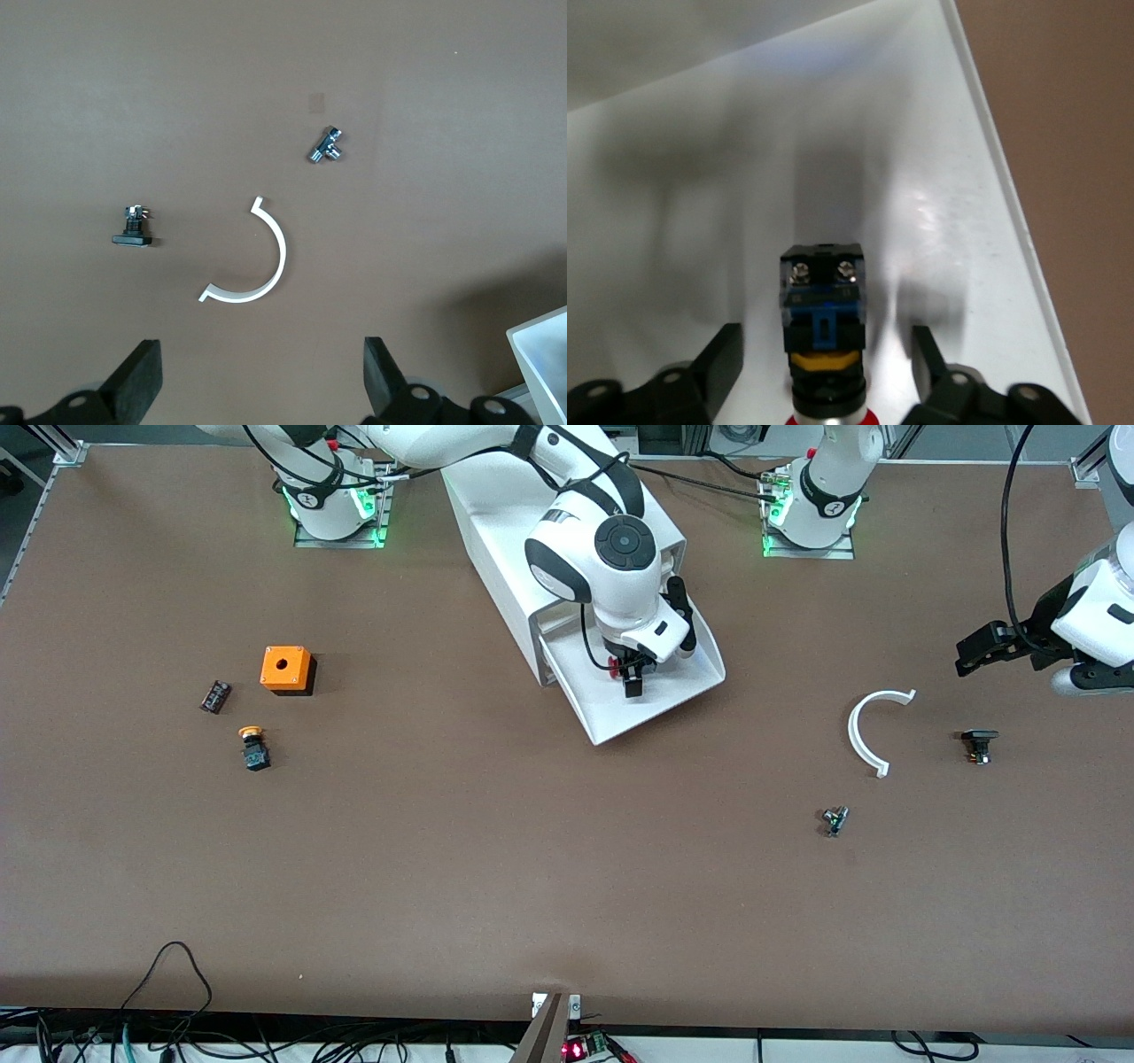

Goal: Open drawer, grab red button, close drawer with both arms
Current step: 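Lift the red button out and carry it beside the orange box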

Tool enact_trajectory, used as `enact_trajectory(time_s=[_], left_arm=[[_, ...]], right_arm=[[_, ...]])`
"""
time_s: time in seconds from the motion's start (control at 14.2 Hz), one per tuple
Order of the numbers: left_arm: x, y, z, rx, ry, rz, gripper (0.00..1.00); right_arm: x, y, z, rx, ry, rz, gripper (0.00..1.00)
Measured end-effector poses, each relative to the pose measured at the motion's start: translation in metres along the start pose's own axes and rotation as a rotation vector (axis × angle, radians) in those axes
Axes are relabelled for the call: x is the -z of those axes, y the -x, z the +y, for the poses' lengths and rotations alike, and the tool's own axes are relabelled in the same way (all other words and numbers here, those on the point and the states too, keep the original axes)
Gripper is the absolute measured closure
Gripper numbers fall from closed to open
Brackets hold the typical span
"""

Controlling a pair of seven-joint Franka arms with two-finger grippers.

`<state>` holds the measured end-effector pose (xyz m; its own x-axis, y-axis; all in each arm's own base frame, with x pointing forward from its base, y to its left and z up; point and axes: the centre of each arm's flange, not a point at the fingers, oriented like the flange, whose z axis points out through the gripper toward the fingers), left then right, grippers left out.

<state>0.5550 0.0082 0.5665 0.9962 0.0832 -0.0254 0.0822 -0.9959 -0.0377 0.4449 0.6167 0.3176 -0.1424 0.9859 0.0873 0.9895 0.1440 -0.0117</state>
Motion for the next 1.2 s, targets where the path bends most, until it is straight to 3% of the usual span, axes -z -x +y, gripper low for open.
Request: enact_trajectory(time_s=[0.14, 0.35, 0.42, 0.71, 0.92, 1.2], left_arm=[[0.0, 0.0, 0.005, -0.008, 0.0, 0.0, 0.0], [0.003, 0.0, 0.004, -0.007, 0.001, 0.007, 0.0], [0.005, -0.001, 0.004, -0.005, 0.001, 0.011, 0.0], [0.004, -0.004, 0.003, -0.004, 0.002, 0.01, 0.0], [0.005, -0.004, 0.003, -0.004, 0.003, 0.012, 0.0], [0.007, -0.004, 0.003, -0.004, 0.003, 0.015, 0.0]], right_arm=[[-0.001, -0.003, -0.003, 0.007, 0.007, -0.004, 0.22], [0.004, -0.008, -0.005, 0.012, 0.016, 0.004, 0.58], [0.005, -0.009, -0.004, 0.012, 0.022, 0.008, 0.65], [0.018, -0.01, 0.002, 0.008, 0.049, 0.03, 0.67], [0.064, 0.001, 0.016, -0.023, 0.105, 0.055, 0.67], [0.135, 0.062, 0.06, -0.232, 0.159, 0.077, 0.67]])
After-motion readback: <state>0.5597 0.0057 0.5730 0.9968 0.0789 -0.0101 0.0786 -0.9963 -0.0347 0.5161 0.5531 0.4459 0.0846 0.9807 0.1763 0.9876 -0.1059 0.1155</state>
